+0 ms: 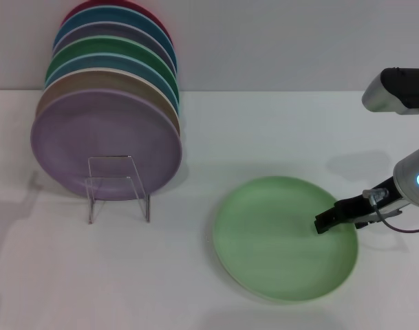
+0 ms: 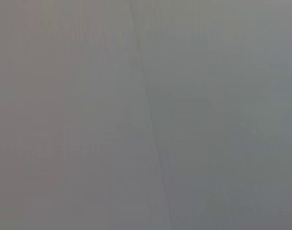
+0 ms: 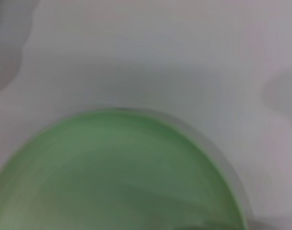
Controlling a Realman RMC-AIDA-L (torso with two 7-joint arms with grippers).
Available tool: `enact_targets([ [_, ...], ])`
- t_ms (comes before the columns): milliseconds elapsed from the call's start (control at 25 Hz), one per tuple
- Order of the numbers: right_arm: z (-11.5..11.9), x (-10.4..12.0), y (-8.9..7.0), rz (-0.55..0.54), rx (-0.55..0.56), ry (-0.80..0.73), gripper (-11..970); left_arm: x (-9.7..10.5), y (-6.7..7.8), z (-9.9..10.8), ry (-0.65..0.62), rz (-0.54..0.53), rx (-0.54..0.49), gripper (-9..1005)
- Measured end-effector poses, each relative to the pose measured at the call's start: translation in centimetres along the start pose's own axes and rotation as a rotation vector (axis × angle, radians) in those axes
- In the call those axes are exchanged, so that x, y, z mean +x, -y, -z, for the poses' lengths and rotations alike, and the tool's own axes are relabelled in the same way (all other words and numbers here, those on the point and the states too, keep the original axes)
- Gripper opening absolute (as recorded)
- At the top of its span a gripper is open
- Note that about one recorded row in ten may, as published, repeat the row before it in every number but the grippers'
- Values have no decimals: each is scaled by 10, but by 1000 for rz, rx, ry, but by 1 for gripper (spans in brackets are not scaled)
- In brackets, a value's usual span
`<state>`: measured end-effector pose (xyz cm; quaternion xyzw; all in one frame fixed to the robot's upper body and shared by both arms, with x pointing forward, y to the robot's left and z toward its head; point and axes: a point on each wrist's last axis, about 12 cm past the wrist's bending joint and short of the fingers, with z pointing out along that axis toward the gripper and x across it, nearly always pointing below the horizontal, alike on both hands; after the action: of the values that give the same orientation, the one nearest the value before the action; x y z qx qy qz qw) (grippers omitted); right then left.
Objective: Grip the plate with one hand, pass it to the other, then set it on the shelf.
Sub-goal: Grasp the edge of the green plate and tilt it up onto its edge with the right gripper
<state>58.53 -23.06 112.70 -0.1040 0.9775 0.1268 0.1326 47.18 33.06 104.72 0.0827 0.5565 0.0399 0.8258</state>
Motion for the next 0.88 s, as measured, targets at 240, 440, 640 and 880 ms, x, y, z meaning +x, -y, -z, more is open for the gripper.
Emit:
enact_targets([
  [240, -5, 1, -2, 22, 3, -20, 673, 0, 1, 0, 2, 0, 5, 779],
  [440, -5, 0, -4, 42, -2, -17, 543, -1, 1, -1, 5, 1, 10, 777],
  [640, -7, 2, -3, 48, -2, -25, 338, -1, 2, -1, 6, 3, 12, 775],
  [880, -7, 3, -2, 61, -2, -27, 160, -1, 5, -1, 9, 7, 26, 774],
])
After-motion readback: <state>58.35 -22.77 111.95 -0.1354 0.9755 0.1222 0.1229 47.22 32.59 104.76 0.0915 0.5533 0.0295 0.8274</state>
